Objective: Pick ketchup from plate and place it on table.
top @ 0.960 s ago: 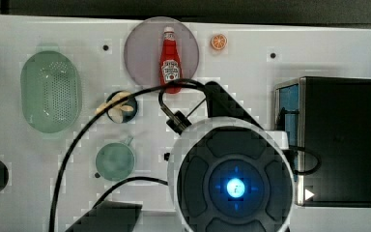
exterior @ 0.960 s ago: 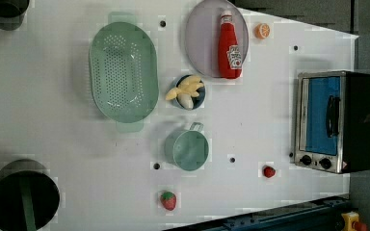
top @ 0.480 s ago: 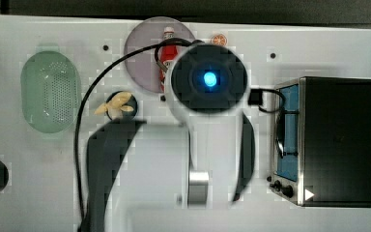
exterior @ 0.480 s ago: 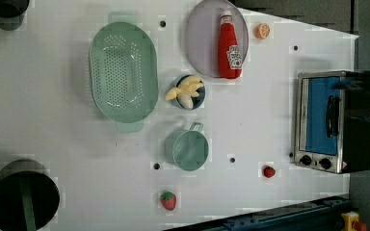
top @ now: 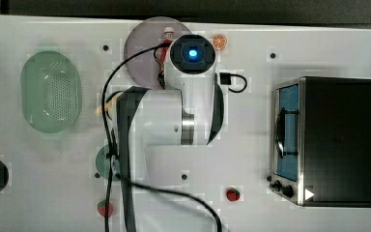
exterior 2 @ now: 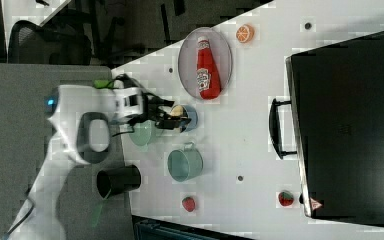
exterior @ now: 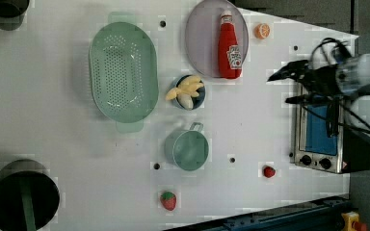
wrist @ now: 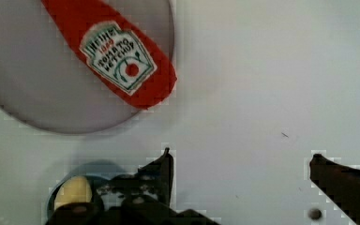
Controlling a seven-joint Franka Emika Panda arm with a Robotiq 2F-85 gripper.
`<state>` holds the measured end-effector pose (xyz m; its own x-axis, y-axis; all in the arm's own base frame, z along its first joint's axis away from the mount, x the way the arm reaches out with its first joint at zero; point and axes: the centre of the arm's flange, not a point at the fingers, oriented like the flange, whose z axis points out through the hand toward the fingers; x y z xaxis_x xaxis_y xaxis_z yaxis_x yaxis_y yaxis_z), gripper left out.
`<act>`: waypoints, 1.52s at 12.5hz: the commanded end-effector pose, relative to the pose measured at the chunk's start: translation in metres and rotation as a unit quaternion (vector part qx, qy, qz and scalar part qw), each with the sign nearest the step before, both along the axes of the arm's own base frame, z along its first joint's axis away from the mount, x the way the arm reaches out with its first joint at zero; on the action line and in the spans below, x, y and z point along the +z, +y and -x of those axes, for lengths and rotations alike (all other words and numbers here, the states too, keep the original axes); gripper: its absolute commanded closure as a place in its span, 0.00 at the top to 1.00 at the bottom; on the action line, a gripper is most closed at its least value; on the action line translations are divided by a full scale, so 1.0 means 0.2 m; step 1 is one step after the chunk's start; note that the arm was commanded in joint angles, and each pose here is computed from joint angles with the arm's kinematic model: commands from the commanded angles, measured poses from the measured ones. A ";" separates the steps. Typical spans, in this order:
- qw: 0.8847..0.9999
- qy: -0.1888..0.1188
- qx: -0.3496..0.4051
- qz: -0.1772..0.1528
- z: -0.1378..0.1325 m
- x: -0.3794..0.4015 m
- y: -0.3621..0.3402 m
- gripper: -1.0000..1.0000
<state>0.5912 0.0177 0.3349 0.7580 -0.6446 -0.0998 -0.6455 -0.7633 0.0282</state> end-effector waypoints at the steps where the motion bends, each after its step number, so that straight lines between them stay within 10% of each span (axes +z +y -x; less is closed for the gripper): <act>1: 0.993 -0.048 0.104 -0.011 -0.10 -0.05 0.11 1.00; 9: 0.938 -0.066 0.338 -0.039 -0.40 -0.47 0.14 1.00; 19: 0.920 -0.091 0.380 -0.013 -0.58 -0.88 0.22 1.00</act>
